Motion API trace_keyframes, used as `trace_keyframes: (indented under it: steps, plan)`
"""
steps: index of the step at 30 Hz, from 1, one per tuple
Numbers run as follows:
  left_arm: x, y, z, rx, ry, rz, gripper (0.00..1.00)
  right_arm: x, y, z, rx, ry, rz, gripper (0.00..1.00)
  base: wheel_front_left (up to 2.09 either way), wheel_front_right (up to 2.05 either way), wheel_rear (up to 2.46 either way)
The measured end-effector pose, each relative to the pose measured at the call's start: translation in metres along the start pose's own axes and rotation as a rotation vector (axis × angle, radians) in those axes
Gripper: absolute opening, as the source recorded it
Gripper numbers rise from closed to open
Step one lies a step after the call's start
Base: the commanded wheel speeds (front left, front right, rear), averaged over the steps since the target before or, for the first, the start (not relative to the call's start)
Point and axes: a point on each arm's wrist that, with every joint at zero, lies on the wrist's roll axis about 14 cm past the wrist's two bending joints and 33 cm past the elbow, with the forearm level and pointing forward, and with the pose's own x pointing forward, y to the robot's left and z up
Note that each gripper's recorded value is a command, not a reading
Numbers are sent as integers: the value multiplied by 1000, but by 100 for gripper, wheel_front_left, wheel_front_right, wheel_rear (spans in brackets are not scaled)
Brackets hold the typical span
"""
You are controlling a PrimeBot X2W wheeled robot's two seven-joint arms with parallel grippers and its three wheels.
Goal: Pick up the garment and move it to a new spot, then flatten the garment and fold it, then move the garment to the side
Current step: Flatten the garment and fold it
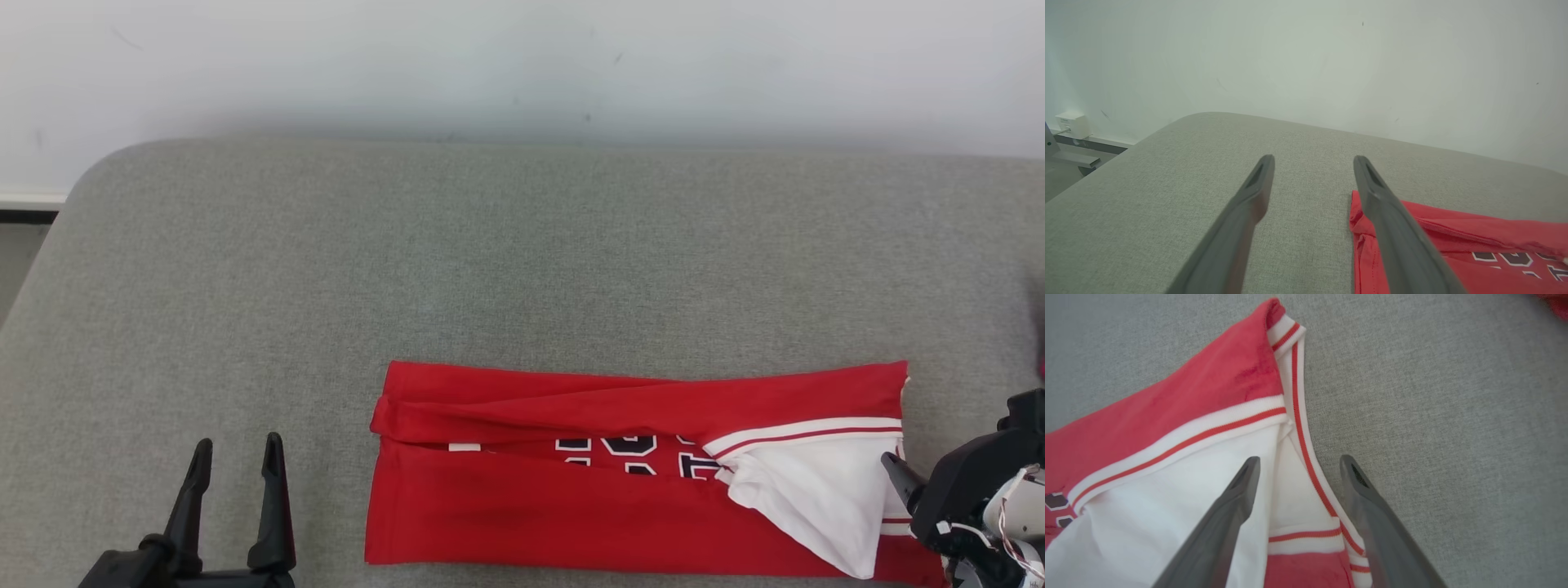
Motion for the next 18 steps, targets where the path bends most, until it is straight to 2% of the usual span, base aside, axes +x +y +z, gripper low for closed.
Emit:
trace_keyframes:
  steps: [15, 16, 18]
  plan:
    - [5, 9, -7, 2, 22, 30, 100, 33, 11, -17, -50, 140, -17, 100, 0, 0, 0]
    - [5, 9, -7, 2, 22, 31, 100, 33, 10, -18, -52, 150, -18, 52, 0, 0, 0]
    - [5, 9, -7, 2, 22, 30, 100, 33, 10, -19, -63, 162, -21, 0, 0, 0, 0]
